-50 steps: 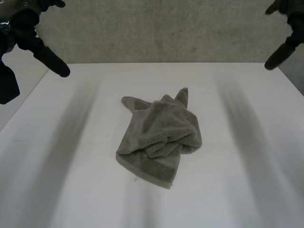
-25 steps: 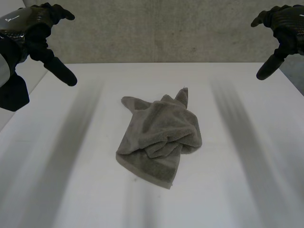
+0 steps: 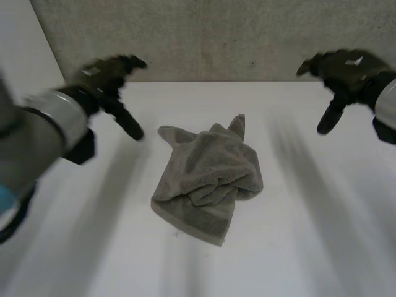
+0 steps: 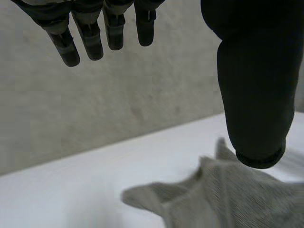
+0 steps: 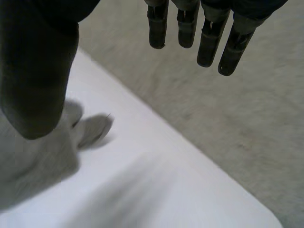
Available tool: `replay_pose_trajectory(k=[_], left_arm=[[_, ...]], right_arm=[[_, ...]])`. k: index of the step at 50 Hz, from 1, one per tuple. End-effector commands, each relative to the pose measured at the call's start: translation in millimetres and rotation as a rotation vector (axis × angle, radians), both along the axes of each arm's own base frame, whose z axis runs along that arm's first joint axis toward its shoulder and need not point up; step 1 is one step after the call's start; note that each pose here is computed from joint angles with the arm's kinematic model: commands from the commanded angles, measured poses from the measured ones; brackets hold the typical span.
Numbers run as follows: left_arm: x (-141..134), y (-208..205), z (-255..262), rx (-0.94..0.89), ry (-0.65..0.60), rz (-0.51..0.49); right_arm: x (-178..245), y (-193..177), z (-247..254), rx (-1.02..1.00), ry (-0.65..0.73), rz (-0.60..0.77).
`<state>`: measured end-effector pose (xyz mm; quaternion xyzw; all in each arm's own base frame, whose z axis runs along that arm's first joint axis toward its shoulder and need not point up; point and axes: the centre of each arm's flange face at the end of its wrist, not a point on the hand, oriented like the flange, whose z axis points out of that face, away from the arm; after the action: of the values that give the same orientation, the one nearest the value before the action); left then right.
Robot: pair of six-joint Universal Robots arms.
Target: Fold the towel.
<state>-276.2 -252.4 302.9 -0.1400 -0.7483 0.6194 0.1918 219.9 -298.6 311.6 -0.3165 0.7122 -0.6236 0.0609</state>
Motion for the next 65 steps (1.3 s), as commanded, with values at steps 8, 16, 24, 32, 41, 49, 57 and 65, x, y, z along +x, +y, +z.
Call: replay_pose_trajectory(k=[8,16,24,32,41,49,57,65], left_arm=[[-77.6,-41.5,-132.6,0.105,-0.071,-0.121],[-83.0,-43.2,-175.1,0.182,-0.12,-0.131],[-65.7,-4.2,-159.7,0.298,-0.191,-0.149],[-19.6,56.7,-103.4,0.252,-0.163,-0.142],[14.6,110.4,-70.5,0.102,-0.174,-0.173],[23.4,116.1,-59.3,0.01,-0.235,-0.175],[23.4,47.5,-11.6,-0.215,-0.177,-0.033],[-10.6,-31.0,98.8,-0.661,0.059,0.067]], right_arm=[[7.4,-14.8,-84.1,0.162,0.183,0.091],[13.7,-18.2,-111.0,0.229,0.198,0.107],[18.5,-24.4,-99.2,0.183,0.178,0.107],[58.9,-43.8,-82.8,0.094,-0.016,0.267],[134.1,-20.5,-136.8,0.277,-0.089,0.565],[165.9,11.7,-160.6,0.352,0.021,0.667],[166.6,-53.7,-51.7,-0.162,-0.119,0.307],[132.2,-61.1,100.2,-0.642,-0.475,0.159]])
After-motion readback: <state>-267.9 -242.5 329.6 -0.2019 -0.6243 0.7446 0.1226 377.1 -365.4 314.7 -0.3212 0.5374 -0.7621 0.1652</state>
